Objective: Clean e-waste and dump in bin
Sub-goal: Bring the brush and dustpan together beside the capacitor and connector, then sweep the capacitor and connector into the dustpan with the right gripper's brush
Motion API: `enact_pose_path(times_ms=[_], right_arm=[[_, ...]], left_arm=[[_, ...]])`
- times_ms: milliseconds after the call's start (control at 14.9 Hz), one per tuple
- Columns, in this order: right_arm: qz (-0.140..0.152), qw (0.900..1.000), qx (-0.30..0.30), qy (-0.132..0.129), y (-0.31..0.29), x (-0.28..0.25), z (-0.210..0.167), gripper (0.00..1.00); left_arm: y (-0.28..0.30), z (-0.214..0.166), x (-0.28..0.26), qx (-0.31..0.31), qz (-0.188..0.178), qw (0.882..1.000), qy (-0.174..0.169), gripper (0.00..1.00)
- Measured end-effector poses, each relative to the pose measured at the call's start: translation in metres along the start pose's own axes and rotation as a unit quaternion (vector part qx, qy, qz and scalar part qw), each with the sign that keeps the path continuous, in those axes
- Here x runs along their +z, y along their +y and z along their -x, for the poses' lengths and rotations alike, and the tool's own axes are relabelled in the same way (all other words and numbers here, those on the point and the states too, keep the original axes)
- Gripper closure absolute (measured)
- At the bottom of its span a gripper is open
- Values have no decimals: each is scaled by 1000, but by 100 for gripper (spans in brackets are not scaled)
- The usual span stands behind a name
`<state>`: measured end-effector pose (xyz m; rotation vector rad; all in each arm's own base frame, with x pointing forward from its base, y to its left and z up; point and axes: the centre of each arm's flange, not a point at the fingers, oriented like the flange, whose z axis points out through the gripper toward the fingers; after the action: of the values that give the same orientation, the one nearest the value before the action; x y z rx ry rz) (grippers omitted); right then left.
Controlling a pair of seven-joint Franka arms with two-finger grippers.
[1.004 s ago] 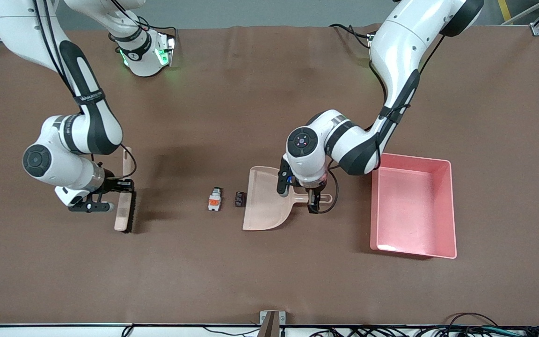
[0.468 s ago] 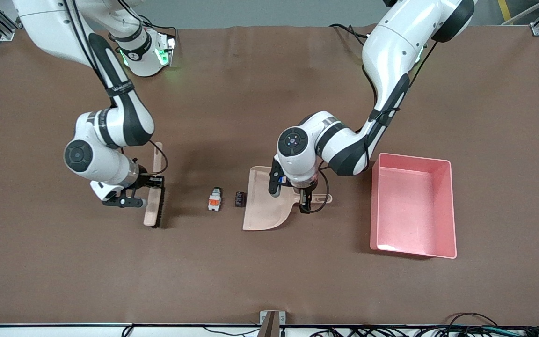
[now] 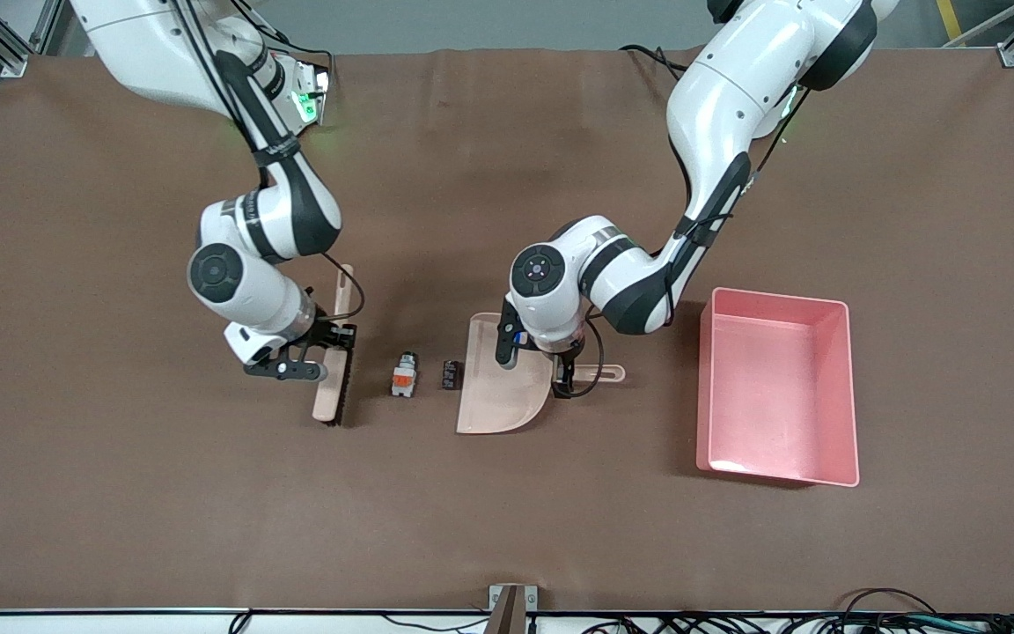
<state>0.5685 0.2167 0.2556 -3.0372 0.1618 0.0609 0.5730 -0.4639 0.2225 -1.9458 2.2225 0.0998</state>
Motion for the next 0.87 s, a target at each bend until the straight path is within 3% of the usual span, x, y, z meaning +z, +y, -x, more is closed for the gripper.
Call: enact_pose_path(times_ms=[134,201,335,803,870], right_arm=[[-1,1000,4,7,-12,10,9,62],[0,1000,6,9,-15,15,14,62],[3,1000,6,5,-16,28,19,62],[-20,1000,11,2,-43,42,34,62],[-26,1000,11,4,-48,43,36,62]], left_arm=[[-2,-1,2,-1,-3,1000,4,1],[-3,-2,3,-1,-5,1000,6,7],[-2,-3,2,0,-7,1000,6,27],[-3,-4,1,2,-11,1000,7,46],[-3,-4,1,2,-11,1000,7,56]])
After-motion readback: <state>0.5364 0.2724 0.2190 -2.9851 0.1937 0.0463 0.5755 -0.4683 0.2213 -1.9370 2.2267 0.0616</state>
